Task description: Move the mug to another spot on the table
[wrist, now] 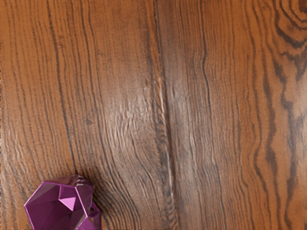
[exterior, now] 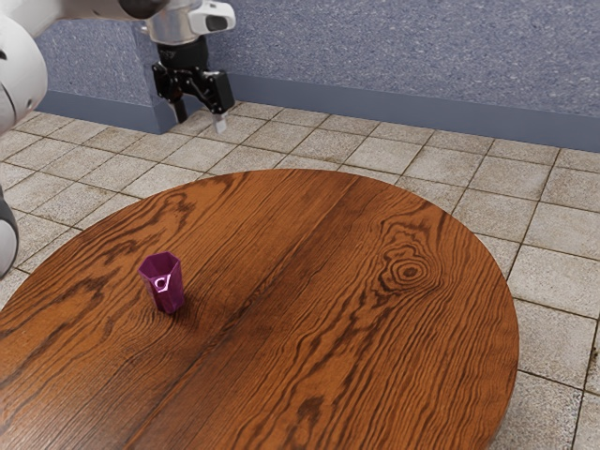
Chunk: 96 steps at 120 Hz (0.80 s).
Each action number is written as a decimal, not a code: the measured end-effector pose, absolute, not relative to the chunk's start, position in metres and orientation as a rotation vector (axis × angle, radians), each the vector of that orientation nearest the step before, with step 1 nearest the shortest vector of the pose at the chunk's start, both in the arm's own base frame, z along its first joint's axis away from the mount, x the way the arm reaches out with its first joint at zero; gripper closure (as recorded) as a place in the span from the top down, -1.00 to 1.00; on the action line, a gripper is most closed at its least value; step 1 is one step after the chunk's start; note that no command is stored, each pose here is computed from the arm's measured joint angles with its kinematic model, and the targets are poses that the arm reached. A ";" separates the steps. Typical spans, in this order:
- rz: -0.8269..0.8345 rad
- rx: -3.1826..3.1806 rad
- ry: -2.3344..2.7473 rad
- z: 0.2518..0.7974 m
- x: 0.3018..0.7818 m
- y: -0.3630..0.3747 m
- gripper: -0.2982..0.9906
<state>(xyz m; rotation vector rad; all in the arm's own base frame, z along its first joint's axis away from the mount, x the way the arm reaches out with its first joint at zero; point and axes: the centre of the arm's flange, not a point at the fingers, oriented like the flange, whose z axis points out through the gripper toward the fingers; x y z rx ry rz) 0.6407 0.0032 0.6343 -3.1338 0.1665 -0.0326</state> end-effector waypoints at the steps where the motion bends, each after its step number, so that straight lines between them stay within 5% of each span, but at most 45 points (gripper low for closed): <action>1: -0.032 -3.134 0.166 0.634 0.641 0.003 0.54; 38: 0.135 -3.115 -0.057 0.580 0.580 -0.006 0.54; 64: -0.026 -3.024 -0.259 0.507 0.543 -0.032 0.54; 96: -0.107 -2.850 -0.741 0.439 0.506 0.021 0.54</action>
